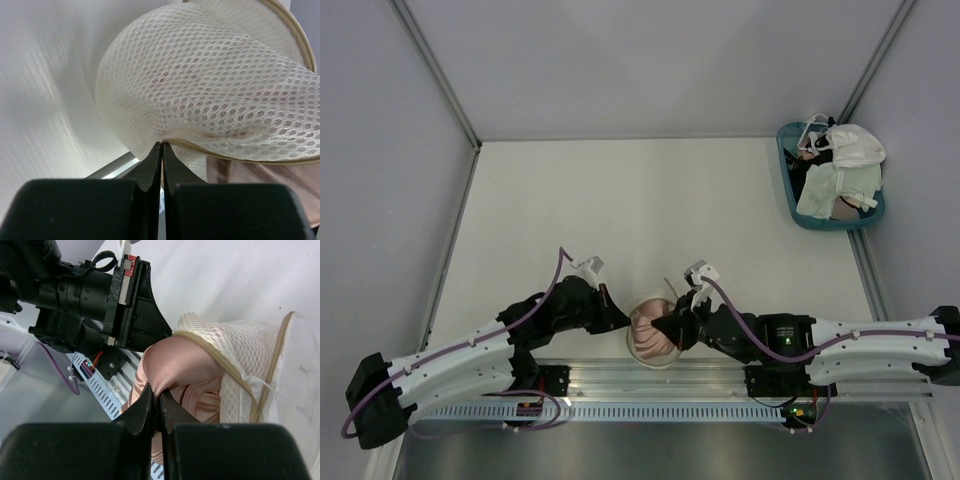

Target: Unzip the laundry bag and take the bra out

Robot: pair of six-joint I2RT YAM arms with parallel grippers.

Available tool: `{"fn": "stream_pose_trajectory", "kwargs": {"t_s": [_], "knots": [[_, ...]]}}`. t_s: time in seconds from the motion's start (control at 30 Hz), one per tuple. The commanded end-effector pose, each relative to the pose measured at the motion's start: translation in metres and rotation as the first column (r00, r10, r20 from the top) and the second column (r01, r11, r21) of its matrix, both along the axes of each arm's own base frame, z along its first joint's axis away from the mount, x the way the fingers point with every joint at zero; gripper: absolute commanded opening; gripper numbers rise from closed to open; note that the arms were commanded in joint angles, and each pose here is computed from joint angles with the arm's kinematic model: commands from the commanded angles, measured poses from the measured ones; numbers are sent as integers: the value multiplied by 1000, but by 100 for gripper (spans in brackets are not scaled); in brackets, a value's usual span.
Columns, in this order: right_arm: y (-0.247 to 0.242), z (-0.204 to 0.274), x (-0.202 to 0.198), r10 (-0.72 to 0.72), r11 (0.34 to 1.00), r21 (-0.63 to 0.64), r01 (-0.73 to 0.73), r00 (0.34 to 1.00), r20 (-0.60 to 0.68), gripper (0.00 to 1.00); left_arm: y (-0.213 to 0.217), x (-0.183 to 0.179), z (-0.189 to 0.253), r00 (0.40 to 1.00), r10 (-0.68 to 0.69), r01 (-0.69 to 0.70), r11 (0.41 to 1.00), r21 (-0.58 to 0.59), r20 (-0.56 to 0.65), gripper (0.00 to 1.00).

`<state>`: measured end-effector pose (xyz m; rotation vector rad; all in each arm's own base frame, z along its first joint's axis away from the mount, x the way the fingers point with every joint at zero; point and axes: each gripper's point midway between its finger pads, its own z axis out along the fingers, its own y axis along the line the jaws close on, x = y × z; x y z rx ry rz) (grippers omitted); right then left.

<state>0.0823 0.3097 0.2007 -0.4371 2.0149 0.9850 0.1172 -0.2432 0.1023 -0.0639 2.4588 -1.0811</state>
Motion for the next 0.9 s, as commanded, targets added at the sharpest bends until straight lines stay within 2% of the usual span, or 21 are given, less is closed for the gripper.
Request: {"fn": "stream_pose_trajectory", "kwargs": {"t_s": [0.0,0.17,0.3,0.4,0.6,0.7,0.87], "knots": [[-4,36,5,-10,992,128,1,998,70,0,-9,6,16,1000,3,-2,1000,-30,21,2],[-26,75,28,-146,975,190,116,978,151,0,-8,6,15,1000,9,-8,999,-37,24,2],[-58,112,52,-313,935,236,263,927,207,1,-10,6,12,1000,-2,2,1000,-25,12,2],[-72,130,61,-377,909,276,311,896,235,1,-12,6,11,1000,-7,7,1000,-28,11,2],[-85,168,60,-405,863,417,284,884,236,0,-13,6,11,1000,-10,10,999,-31,11,2],[-112,187,74,-517,811,436,390,826,224,0,-13,6,11,1000,-8,8,999,-33,12,2],[-149,204,97,-675,737,268,621,660,329,0,-14,7,12,1000,-10,10,999,-31,14,2]]}}
